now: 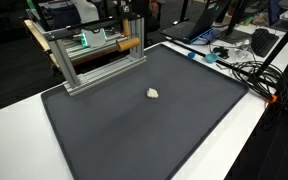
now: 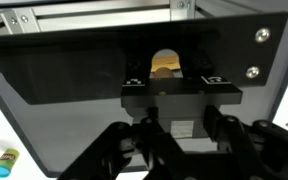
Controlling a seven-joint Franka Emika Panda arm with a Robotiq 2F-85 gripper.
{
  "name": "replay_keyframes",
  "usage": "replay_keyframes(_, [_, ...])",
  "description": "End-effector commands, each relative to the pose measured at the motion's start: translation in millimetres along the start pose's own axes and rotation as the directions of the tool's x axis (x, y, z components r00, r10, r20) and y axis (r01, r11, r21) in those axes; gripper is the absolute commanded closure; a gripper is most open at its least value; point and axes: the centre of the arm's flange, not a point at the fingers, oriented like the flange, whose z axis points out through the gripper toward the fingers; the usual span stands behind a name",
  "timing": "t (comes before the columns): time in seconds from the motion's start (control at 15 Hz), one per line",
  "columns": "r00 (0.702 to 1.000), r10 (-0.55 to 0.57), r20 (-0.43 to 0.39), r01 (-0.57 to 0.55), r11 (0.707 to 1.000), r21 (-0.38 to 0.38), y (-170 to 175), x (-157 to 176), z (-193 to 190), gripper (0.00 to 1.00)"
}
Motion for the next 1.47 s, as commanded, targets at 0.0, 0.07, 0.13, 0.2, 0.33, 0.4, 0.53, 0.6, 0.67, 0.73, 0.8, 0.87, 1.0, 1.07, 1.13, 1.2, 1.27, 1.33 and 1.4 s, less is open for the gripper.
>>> replay_keyframes(0.0, [0.995,0.024,-0.096,-0.025,1.0,-0.012,-1,40,-12,0.79])
replay_keyframes(0.07, [0.994,0.015,-0.106,-0.016,1.0,-0.01,2,53,-16,0.79])
replay_keyframes(0.13, [0.992,0.013,-0.123,-0.015,1.0,-0.023,5,67,-18,0.79])
replay_keyframes(0.2, [0.99,0.013,-0.138,-0.018,0.999,-0.035,7,84,-20,0.79])
replay_keyframes(0.33, [0.99,0.009,-0.139,-0.014,0.999,-0.036,8,113,-23,0.79])
replay_keyframes(0.4, [0.992,0.002,-0.124,-0.003,1.0,-0.002,7,122,-25,0.79])
replay_keyframes(0.53, [0.992,0.01,-0.129,-0.012,1.0,-0.015,7,94,-19,0.54])
replay_keyframes(0.6, [0.993,0.002,-0.121,-0.003,1.0,-0.01,5,104,-17,0.54])
replay_keyframes(0.67, [0.993,-0.004,-0.115,0.003,1.0,-0.008,2,111,-14,0.54])
replay_keyframes(0.73, [0.994,-0.006,-0.111,0.005,1.0,-0.007,0,115,-12,0.54])
replay_keyframes(0.8, [0.994,-0.007,-0.109,0.007,1.0,-0.007,0,117,-11,0.79])
replay_keyframes(0.87, [0.995,0.02,-0.101,-0.02,1.0,0.0,-15,118,-2,0.79])
replay_keyframes(1.0, [0.994,0.065,-0.087,-0.068,0.997,-0.031,-36,130,15,0.79])
replay_keyframes(1.07, [0.993,0.094,-0.077,-0.097,0.994,-0.045,-43,136,23,0.79])
replay_keyframes(1.13, [0.991,0.118,-0.063,-0.121,0.991,-0.054,-49,143,31,0.79])
replay_keyframes(1.2, [0.989,0.139,-0.054,-0.142,0.988,-0.067,-51,150,40,0.79])
replay_keyframes(1.27, [0.986,0.159,-0.047,-0.162,0.984,-0.073,-48,162,50,0.79])
replay_keyframes(1.33, [0.984,0.172,-0.039,-0.175,0.982,-0.073,-44,172,58,0.79])
replay_keyframes(1.4, [0.984,0.173,-0.031,-0.175,0.983,-0.062,-33,184,66,0.79])
